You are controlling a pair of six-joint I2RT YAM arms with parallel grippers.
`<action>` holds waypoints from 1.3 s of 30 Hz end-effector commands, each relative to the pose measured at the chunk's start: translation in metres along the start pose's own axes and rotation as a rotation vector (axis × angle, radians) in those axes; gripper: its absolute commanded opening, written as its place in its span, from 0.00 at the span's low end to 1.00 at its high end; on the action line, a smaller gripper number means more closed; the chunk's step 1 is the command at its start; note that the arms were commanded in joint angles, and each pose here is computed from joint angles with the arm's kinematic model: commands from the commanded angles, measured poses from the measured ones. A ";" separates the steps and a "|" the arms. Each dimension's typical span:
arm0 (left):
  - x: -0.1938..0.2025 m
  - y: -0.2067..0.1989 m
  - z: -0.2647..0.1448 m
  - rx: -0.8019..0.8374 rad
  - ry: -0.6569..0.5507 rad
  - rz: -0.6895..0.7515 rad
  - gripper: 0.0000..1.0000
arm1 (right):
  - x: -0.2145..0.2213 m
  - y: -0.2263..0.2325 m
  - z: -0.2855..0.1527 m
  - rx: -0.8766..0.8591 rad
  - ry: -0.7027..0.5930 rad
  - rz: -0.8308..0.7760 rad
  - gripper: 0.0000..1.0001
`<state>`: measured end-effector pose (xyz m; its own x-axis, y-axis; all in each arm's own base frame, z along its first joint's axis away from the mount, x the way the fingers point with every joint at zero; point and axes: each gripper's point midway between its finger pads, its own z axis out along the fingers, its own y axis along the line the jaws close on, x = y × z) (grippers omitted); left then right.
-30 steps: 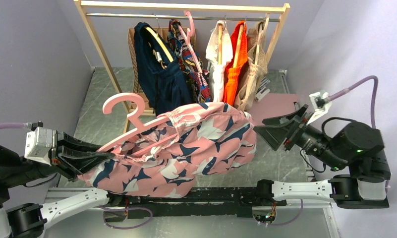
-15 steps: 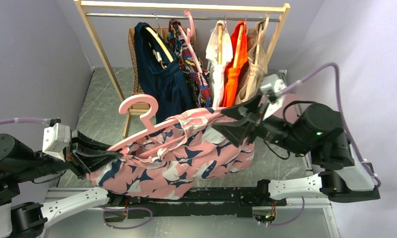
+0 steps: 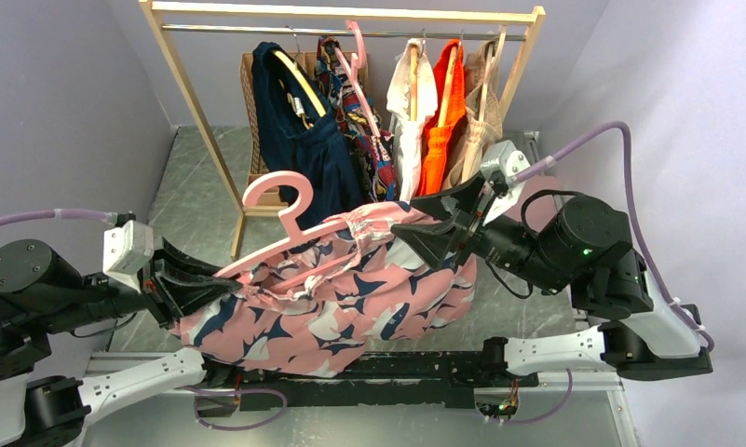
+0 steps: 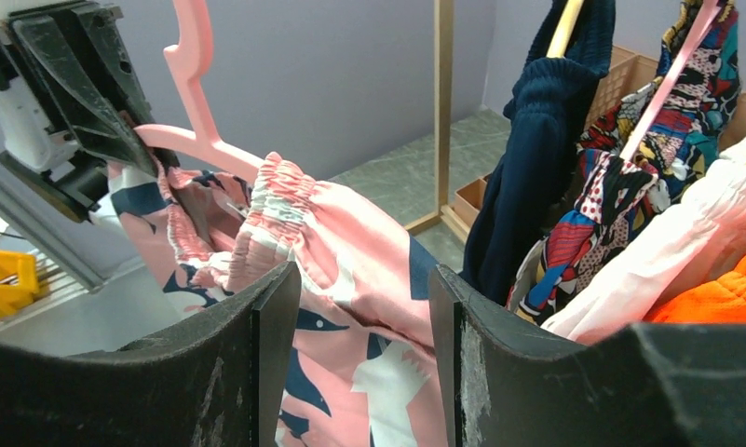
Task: Place the shorts on the hanger
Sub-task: Hang the shorts on the hanger.
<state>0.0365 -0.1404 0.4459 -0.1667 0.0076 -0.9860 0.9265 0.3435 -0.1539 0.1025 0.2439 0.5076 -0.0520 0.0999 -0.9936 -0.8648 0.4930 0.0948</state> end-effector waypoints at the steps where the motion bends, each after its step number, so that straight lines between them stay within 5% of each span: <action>1: -0.019 0.000 0.001 -0.010 -0.060 -0.001 0.07 | 0.002 -0.009 0.005 0.053 -0.003 -0.031 0.56; 11: -0.015 -0.001 0.007 0.004 -0.035 -0.005 0.07 | 0.016 -0.018 0.014 0.110 0.046 -0.098 0.54; 15: -0.015 -0.002 0.008 0.014 -0.036 0.001 0.07 | 0.018 -0.019 0.016 0.117 0.051 -0.107 0.40; 22: -0.012 -0.003 0.007 0.021 -0.033 0.009 0.07 | 0.013 -0.022 0.011 0.127 0.032 -0.098 0.00; 39: -0.011 -0.018 0.003 0.108 -0.042 0.043 0.07 | 0.033 -0.071 -0.024 0.401 0.129 -0.029 0.00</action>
<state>0.0333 -0.1494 0.4380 -0.1802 0.0513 -0.9823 0.9398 0.3038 -0.1566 0.1408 0.2176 0.4781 -0.0663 0.0143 -0.9977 -0.6963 0.7155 0.0565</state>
